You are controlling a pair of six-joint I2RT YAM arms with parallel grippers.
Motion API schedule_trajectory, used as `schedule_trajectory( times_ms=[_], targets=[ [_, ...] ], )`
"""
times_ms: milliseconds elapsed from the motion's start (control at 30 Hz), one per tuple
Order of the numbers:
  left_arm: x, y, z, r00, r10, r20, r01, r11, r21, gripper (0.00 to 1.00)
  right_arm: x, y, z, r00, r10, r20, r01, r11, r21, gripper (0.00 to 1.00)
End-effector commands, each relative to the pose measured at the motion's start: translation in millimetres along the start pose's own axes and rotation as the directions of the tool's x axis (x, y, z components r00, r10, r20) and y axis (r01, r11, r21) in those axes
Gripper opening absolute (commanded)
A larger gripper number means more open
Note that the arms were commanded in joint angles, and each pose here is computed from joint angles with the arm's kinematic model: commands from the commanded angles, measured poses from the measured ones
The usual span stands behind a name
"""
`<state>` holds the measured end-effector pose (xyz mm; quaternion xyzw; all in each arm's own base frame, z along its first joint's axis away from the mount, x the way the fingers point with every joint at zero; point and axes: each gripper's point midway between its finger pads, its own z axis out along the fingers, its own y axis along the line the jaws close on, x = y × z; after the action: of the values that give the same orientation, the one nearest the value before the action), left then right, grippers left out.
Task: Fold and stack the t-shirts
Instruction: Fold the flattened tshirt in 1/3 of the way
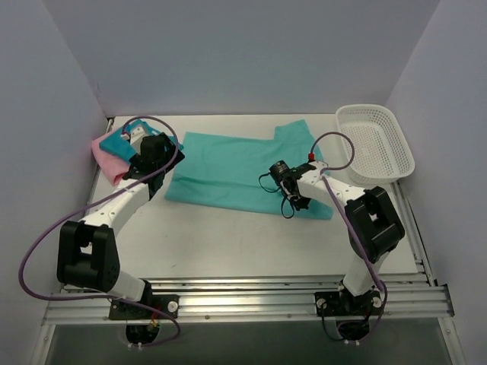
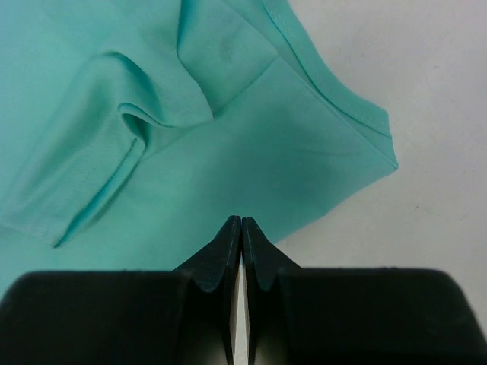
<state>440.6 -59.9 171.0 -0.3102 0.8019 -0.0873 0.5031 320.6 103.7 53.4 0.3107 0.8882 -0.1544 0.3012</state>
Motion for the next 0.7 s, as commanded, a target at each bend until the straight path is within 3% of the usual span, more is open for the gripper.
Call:
schedule_trajectory(
  times_ms=[0, 667],
  targets=[
    [3, 1, -6, 1.000, 0.012, -0.016, -0.012, 1.000, 0.015, 0.96, 4, 3, 1, 1.000, 0.027, -0.005, -0.027, 1.000, -0.008, 0.00],
    [12, 2, -5, 0.999, 0.033, -0.028, -0.033, 0.999, 0.027, 0.98, -24, 46, 50, 0.999, 0.019, 0.026, -0.021, 0.996, 0.087, 0.00]
  ],
)
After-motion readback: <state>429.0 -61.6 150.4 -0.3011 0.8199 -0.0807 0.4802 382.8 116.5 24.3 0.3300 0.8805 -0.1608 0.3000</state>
